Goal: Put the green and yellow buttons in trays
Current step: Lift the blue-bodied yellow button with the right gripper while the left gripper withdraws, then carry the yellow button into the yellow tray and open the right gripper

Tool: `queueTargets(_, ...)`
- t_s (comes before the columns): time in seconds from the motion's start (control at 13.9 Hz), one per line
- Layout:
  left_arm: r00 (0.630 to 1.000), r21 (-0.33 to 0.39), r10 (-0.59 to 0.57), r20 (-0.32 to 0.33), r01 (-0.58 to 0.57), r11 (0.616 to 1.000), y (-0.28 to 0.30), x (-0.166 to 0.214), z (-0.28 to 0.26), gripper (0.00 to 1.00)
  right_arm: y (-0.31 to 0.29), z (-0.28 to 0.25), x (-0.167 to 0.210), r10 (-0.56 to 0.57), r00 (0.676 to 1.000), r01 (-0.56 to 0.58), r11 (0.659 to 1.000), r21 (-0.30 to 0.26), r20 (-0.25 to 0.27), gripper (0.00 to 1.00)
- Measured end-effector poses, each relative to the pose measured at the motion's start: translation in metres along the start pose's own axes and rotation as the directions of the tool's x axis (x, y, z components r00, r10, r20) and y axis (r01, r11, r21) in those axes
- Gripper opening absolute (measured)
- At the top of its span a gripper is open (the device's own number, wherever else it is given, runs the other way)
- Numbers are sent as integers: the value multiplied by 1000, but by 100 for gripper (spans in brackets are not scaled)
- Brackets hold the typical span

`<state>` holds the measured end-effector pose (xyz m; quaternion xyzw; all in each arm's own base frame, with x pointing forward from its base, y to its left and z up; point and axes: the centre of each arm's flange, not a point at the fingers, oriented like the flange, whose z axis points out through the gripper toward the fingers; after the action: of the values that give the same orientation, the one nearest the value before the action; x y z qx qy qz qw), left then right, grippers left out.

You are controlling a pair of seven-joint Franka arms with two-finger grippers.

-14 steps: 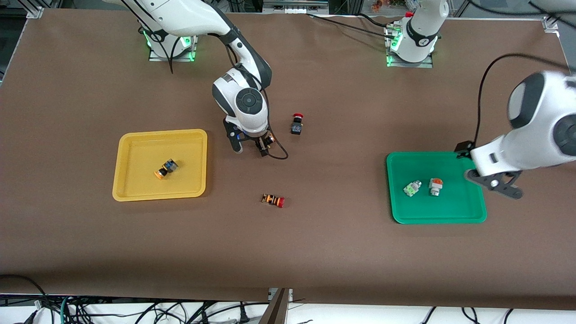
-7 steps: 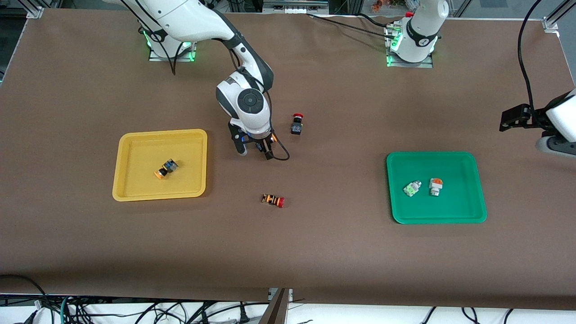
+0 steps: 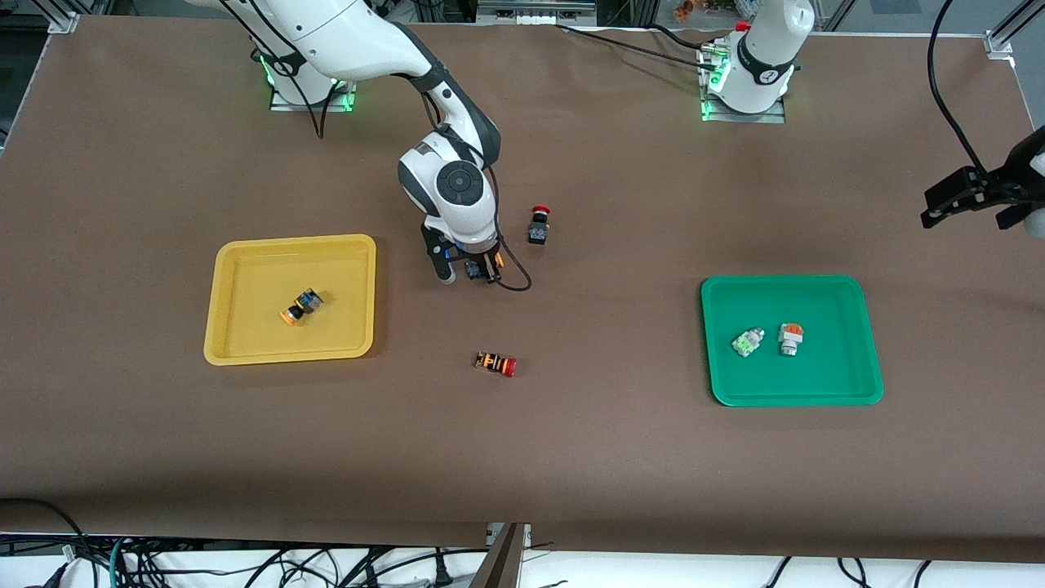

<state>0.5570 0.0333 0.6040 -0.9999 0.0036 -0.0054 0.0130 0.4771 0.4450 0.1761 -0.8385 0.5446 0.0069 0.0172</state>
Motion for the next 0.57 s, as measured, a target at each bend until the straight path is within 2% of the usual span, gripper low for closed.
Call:
queueTargets(0.29,999,10,34,11,-34,999,18,-1,4,100,-7,-15,5,-121,993,122,993,8,-7,40)
queueTargets(0.57,999,9,49,15,-49,999,27,-1,4,100,-14,-56,38,-307,951,305,951,-46,-46,40)
